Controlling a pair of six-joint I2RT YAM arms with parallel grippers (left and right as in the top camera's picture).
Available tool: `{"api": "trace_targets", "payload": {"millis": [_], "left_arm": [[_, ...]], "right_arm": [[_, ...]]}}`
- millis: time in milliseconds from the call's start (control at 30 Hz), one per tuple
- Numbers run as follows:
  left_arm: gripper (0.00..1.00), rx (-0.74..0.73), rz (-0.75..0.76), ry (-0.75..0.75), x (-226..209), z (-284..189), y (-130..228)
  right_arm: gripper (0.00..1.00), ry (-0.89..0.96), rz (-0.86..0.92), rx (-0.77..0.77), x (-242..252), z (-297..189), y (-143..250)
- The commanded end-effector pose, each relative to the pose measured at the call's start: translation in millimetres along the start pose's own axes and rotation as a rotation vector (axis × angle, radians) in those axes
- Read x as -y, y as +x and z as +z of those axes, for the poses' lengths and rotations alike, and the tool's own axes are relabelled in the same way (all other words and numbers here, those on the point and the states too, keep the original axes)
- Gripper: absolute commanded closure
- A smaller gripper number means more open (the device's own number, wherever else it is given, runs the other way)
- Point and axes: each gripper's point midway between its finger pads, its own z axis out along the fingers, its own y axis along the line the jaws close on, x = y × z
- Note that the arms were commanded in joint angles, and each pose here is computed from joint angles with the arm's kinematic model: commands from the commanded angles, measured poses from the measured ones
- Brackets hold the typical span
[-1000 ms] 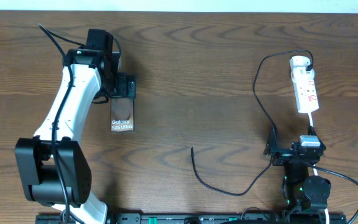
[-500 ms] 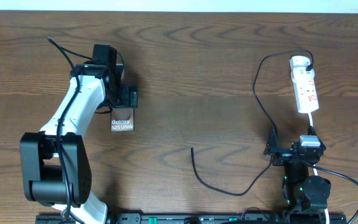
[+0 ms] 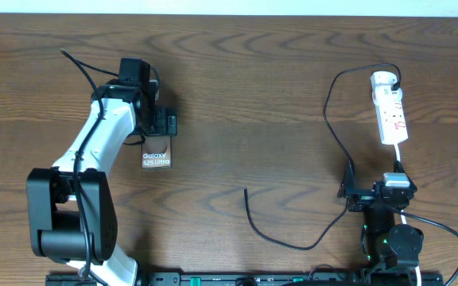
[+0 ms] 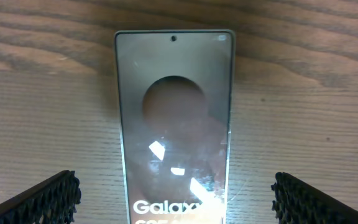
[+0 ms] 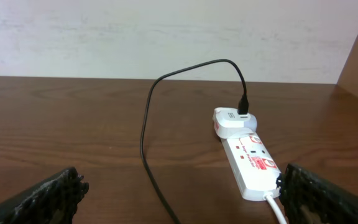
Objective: Plug charger to phone and switch on socket
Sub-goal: 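Lower the left gripper and grasp the phone's top edge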
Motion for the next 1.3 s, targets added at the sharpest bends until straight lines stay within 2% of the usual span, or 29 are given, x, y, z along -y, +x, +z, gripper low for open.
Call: {"api": "trace_targets", "payload": {"millis": [0, 367, 1267], "left_arm": [[0.02, -0.030, 0.003, -0.022, 2.6, 11.5, 6.0], [0.02, -0.111, -0.021, -0.062, -4.4, 44.1, 18.5], [0.02, -0.111, -0.018, -0.061, -4.3, 53.9, 17.3]], "right_arm": [[0.01, -0.010, -0.012, 0.000, -2.3, -0.3, 0.4], [0.01, -0.010, -0.012, 0.000, -2.3, -0.3, 0.4], [0.01, -0.010, -0.012, 0.000, -2.3, -0.3, 0.4]]}}
